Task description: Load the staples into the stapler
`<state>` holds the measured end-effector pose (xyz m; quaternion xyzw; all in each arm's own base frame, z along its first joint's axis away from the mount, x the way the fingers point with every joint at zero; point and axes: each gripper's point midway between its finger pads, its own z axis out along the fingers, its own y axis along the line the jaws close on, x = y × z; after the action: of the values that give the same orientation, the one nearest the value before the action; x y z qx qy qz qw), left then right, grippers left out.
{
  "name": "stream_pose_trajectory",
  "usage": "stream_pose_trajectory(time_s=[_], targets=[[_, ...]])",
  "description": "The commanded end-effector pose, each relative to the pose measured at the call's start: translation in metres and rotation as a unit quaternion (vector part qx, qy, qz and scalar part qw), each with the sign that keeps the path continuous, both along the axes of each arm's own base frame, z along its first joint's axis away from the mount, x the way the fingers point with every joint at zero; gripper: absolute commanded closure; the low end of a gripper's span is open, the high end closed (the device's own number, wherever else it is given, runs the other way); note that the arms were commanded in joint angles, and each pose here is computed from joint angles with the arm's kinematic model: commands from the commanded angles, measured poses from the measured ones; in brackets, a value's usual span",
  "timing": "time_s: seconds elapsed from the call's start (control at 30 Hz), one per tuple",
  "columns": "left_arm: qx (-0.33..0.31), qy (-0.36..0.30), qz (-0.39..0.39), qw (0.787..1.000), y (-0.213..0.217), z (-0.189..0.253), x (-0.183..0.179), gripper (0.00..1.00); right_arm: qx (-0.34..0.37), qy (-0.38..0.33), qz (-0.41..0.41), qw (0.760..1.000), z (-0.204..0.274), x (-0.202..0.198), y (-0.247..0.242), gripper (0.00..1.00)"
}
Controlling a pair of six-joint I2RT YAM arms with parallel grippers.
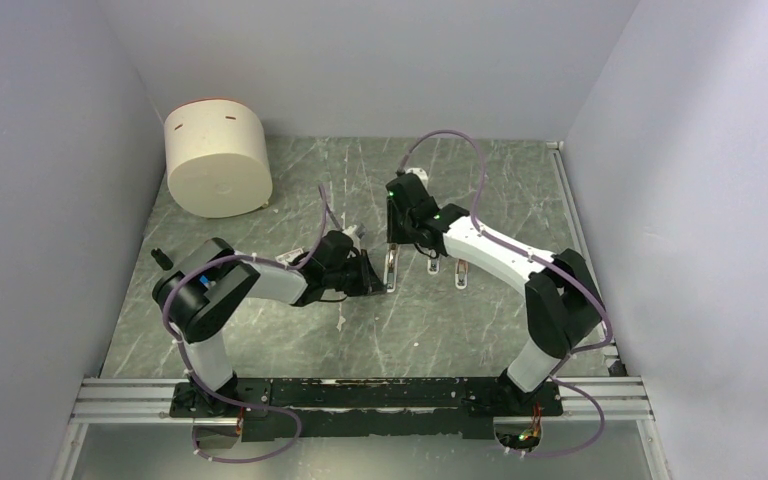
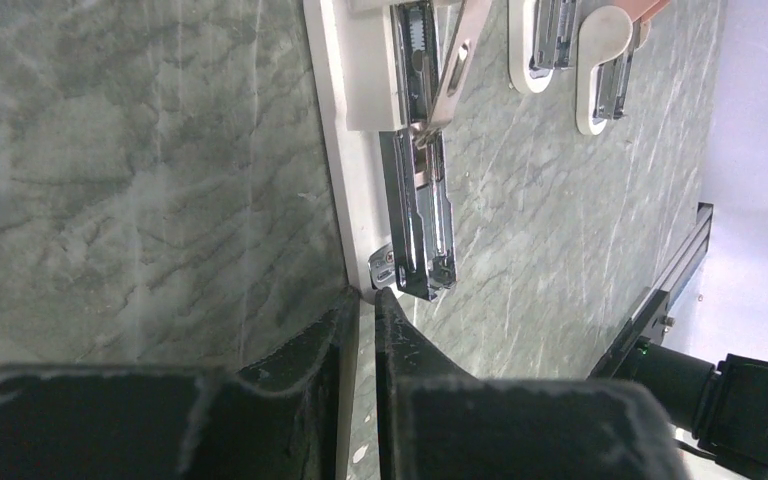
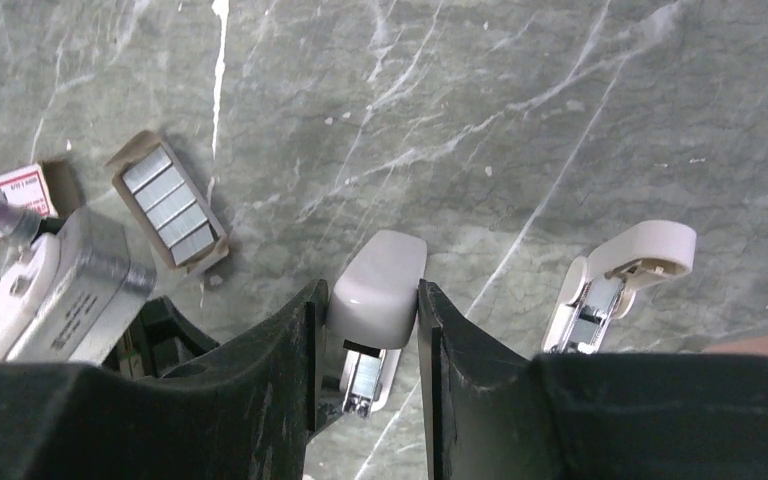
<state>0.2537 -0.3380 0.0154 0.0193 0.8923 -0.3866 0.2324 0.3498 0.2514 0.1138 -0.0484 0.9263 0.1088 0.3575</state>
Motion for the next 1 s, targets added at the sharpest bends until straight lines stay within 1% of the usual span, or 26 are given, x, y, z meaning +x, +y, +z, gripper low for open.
stream_pose_trajectory(time_s=[0.0, 0.3, 0.47, 0.57, 0.73, 0.87, 0.97], targets=[[0.054, 0.036, 0.021, 0.998, 0.024, -0.040, -0.007, 0.85, 0.005, 0.039, 0.031, 0.999, -0.005, -0.033, 0.010, 0.69], [0.058, 0.045, 0.021, 0.997, 0.025, -0.042, -0.008, 0.85, -0.019, 0.052, 0.020, 0.998, -0.015, -0.057, 0.011, 0.71], [0.057, 0.049, 0.020, 0.997, 0.026, -0.043, -0.009, 0.85, -0.020, 0.062, 0.016, 0.998, -0.023, -0.067, 0.012, 0.72], [0.053, 0.045, 0.017, 0.997, 0.024, -0.038, -0.008, 0.84, -0.018, 0.065, 0.010, 0.998, -0.029, -0.072, 0.011, 0.72], [0.049, 0.035, 0.018, 0.998, 0.022, -0.026, -0.003, 0.83, -0.009, 0.042, 0.000, 0.999, -0.038, -0.075, 0.015, 0.73], [0.045, 0.028, 0.020, 0.998, 0.021, -0.016, 0.002, 0.83, -0.014, 0.031, -0.008, 0.999, -0.048, -0.074, 0.016, 0.73], [0.043, 0.025, 0.028, 0.998, 0.024, -0.007, 0.007, 0.82, -0.023, 0.035, -0.013, 0.999, -0.057, -0.077, 0.016, 0.73]])
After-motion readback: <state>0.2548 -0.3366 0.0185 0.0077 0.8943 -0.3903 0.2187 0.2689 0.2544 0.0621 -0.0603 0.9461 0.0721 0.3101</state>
